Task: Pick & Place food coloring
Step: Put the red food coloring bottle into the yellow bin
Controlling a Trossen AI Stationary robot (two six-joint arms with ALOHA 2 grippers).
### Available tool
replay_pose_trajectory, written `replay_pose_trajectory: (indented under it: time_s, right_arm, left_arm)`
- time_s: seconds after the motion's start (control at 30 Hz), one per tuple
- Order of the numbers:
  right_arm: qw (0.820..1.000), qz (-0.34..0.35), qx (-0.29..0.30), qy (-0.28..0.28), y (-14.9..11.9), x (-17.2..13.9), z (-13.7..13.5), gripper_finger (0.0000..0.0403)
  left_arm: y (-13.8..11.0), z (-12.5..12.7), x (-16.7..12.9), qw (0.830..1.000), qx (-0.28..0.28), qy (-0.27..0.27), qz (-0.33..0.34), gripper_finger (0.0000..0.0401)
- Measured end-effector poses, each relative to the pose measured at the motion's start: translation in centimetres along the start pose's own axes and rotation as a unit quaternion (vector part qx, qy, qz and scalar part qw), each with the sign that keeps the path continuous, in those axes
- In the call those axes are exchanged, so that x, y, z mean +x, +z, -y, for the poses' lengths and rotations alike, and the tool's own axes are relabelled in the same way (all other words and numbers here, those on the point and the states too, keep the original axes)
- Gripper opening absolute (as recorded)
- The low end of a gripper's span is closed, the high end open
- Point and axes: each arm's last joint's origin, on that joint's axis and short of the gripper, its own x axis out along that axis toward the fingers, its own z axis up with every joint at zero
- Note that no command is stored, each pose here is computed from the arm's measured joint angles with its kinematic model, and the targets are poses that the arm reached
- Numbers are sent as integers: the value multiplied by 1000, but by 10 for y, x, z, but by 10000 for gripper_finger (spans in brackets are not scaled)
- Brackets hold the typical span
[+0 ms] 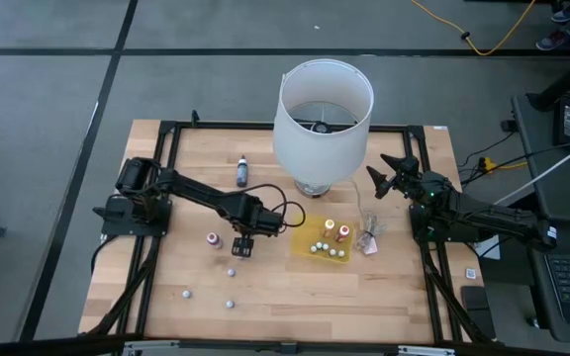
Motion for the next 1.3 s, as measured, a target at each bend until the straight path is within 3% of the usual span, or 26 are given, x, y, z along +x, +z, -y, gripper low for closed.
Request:
replay_pose_trajectory:
  time_s: [0.7, 1.3]
  right_arm:
    - [1000, 0, 0, 0, 0, 0, 0, 355]
    - [1000, 0, 0, 0, 0, 0, 0, 355]
  left_arm:
    - [-4, 1, 11, 1000, -9, 5, 10, 260]
    - [-4, 0, 11, 1000, -10, 17, 9, 113]
